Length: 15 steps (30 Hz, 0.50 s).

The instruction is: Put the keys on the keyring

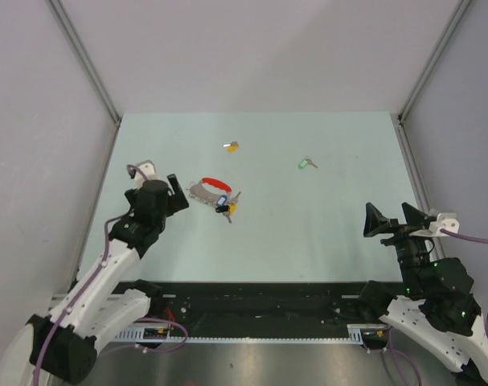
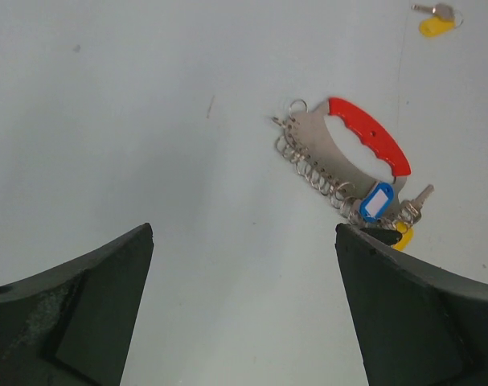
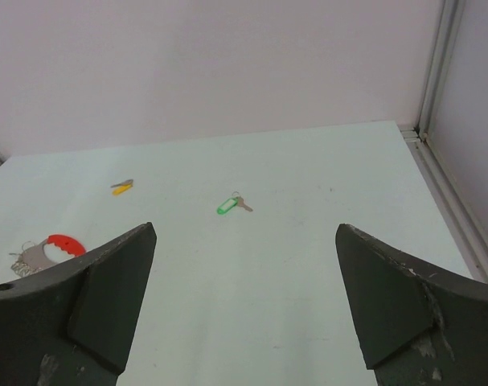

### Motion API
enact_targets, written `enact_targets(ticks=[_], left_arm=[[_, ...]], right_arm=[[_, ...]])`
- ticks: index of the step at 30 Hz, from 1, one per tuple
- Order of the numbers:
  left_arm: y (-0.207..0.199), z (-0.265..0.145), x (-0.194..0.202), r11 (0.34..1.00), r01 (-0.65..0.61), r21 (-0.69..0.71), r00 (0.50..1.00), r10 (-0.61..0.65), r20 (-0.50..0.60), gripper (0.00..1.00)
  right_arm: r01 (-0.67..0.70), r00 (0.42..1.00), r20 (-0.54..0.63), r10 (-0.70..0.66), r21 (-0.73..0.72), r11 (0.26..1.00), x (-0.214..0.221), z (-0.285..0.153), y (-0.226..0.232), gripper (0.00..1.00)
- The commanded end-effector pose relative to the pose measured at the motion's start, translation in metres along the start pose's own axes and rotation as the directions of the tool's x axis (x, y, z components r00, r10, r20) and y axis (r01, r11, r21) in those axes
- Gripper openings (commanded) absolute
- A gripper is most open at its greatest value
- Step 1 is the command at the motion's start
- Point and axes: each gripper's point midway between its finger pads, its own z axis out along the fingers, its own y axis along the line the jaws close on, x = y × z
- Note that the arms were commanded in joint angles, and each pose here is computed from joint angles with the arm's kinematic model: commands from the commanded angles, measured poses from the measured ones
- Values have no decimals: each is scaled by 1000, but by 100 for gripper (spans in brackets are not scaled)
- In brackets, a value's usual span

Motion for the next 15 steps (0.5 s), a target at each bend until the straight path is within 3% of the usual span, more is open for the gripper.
enact_targets(ticks=[1,9,15], left_arm=[[-34,17,14,983,180,35,977,-175,-122,100],[-79,66,70,986,169,-5,939,-163,-302,100],[-103,91,87,984,180,-14,926,-174,-336,93]], right_arm=[[-27,1000,13,28,-36,999,-4,-1,6,100],[-24,1000,1,24,-75,997,-1,-2,12,100],[-24,1000,-2,24,-91,996,0,-2,15,100]])
